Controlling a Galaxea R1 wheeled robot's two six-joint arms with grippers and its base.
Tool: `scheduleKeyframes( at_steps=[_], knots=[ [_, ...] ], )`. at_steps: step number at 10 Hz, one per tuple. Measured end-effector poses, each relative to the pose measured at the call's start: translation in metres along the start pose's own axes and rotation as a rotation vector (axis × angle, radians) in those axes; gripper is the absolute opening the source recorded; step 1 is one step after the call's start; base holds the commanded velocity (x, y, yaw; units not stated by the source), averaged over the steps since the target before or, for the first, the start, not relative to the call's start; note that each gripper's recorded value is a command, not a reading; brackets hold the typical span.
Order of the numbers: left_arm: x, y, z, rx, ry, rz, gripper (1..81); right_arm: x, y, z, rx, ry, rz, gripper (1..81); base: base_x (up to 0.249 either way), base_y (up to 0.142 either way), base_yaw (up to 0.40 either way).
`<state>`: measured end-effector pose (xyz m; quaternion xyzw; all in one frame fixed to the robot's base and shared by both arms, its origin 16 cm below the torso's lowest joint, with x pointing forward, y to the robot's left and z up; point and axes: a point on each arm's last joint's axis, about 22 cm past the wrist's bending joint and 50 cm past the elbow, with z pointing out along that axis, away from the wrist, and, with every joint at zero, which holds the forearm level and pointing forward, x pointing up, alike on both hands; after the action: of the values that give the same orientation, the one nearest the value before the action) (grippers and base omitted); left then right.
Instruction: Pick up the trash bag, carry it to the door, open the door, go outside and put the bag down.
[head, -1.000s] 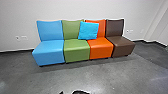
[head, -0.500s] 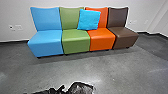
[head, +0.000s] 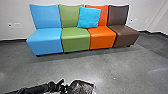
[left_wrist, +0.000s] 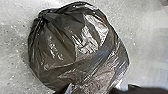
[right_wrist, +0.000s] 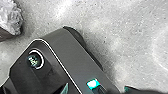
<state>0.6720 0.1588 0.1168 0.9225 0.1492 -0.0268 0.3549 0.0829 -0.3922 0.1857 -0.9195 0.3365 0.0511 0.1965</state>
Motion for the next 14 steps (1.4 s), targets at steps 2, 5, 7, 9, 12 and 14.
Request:
scheduleKeyframes(
  at_steps=[2,5,7,9,12,14],
  knots=[
    [0.011,-0.01,0.006,0.011,0.022,0.012,81.1,0.003,0.004,0.03,0.027,0.014,-0.009,81.1,0.0,0.0,0.0],
    [0.028,-0.028,0.019,0.034,0.075,0.021,81.1,0.009,0.014,0.064,0.055,0.037,-0.024,81.1,0.0,0.0,0.0],
    [0.022,-0.024,0.029,0.026,0.067,0.025,81.1,0.006,0.008,0.066,0.072,0.031,-0.022,81.1,0.0,0.0,0.0],
    [0.02,-0.021,0.037,0.02,0.055,0.023,81.1,0.01,0.015,0.046,0.047,0.027,-0.02,81.1,0.0,0.0,0.0],
    [0.008,-0.026,0.062,0.016,0.011,0.007,81.1,0.007,0.01,0.04,0.039,0.004,-0.004,81.1,0.0,0.0,0.0],
    [0.018,-0.02,0.056,0.012,0.031,0.015,81.1,0.009,0.012,0.038,0.035,0.007,-0.007,81.1,0.0,0.0,0.0]
  ],
)
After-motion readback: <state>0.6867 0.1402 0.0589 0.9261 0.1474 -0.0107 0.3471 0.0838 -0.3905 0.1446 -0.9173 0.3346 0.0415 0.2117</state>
